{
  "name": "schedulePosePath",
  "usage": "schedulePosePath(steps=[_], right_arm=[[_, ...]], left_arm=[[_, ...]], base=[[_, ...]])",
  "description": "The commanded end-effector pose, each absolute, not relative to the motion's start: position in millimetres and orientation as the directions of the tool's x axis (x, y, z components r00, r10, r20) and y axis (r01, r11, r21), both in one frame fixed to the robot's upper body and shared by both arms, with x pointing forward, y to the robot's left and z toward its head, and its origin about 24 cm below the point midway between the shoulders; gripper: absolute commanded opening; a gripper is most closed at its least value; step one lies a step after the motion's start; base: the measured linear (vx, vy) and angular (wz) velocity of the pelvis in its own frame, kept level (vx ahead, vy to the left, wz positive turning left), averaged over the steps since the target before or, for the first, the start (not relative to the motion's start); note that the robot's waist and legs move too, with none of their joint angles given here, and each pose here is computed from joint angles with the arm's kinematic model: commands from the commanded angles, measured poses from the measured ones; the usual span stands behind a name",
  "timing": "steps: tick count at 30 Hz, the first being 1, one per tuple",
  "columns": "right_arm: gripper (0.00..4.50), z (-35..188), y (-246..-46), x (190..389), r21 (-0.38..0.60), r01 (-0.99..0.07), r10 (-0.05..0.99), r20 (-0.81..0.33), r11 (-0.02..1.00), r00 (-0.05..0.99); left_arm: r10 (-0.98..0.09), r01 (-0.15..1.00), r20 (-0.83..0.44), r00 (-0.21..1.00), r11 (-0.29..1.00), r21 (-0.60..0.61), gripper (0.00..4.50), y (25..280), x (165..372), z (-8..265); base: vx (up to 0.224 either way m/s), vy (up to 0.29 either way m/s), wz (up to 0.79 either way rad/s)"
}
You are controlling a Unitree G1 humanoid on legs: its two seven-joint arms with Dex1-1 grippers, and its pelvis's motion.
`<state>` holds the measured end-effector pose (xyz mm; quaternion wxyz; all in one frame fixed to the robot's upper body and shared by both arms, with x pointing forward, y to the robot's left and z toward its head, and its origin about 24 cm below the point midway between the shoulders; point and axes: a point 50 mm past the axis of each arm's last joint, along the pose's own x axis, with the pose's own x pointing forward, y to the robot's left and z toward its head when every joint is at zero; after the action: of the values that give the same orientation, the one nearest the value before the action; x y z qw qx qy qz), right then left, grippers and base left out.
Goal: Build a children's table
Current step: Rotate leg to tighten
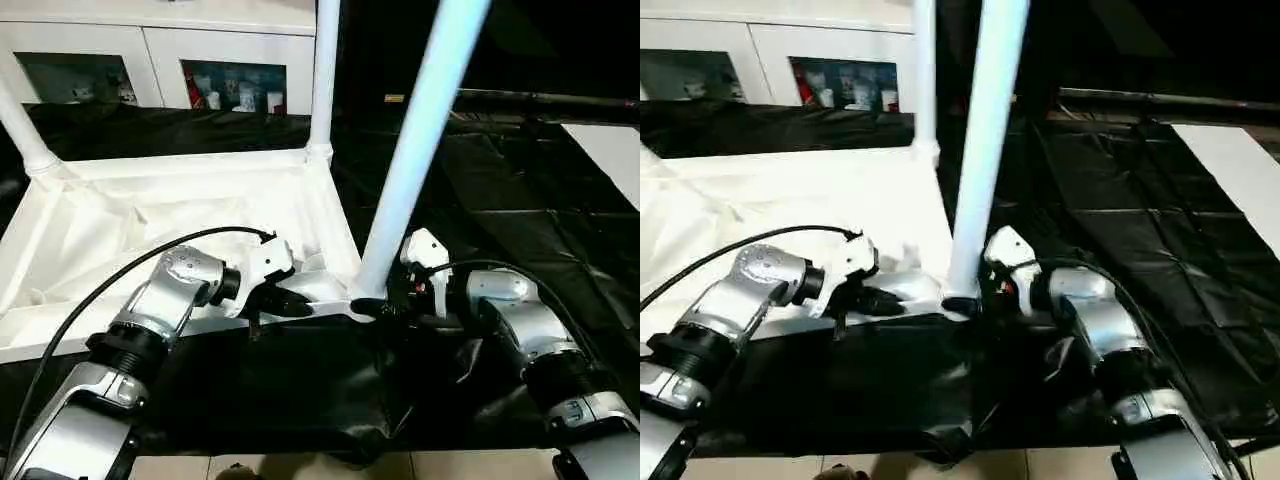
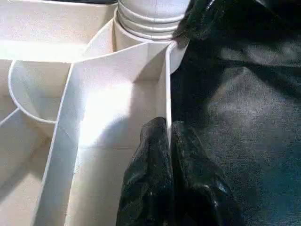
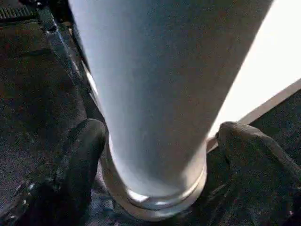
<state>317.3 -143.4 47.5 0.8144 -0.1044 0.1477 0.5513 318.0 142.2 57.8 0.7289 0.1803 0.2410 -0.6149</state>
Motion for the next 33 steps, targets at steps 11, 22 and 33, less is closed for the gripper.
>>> schedulePosePath(steps=[11, 22, 33], right_arm=[[3.38, 47.1, -139.9, 318.2, 0.019, -0.925, 0.871, -0.345, 0.379, 0.349], [2.74, 18.2, -125.7, 337.6, 0.096, -0.647, 0.627, -0.393, 0.756, 0.673], [2.69, 8.9, -92.5, 347.7, 0.048, -0.330, 0.314, -0.462, 0.943, 0.829]], left_arm=[[-0.823, 0.989, -0.567, 0.033, 0.109, -0.100, 0.00, 134.8, 306.1, 50.5], [-0.738, 0.888, -0.565, 0.369, 0.460, -0.022, 0.00, 120.0, 334.8, 42.8], [-0.597, 0.745, -0.576, 0.559, 0.667, 0.032, 0.00, 88.7, 346.5, 26.8]], base=[[0.000, 0.000, 0.00], [0.000, 0.000, 0.00], [0.000, 0.000, 0.00]])
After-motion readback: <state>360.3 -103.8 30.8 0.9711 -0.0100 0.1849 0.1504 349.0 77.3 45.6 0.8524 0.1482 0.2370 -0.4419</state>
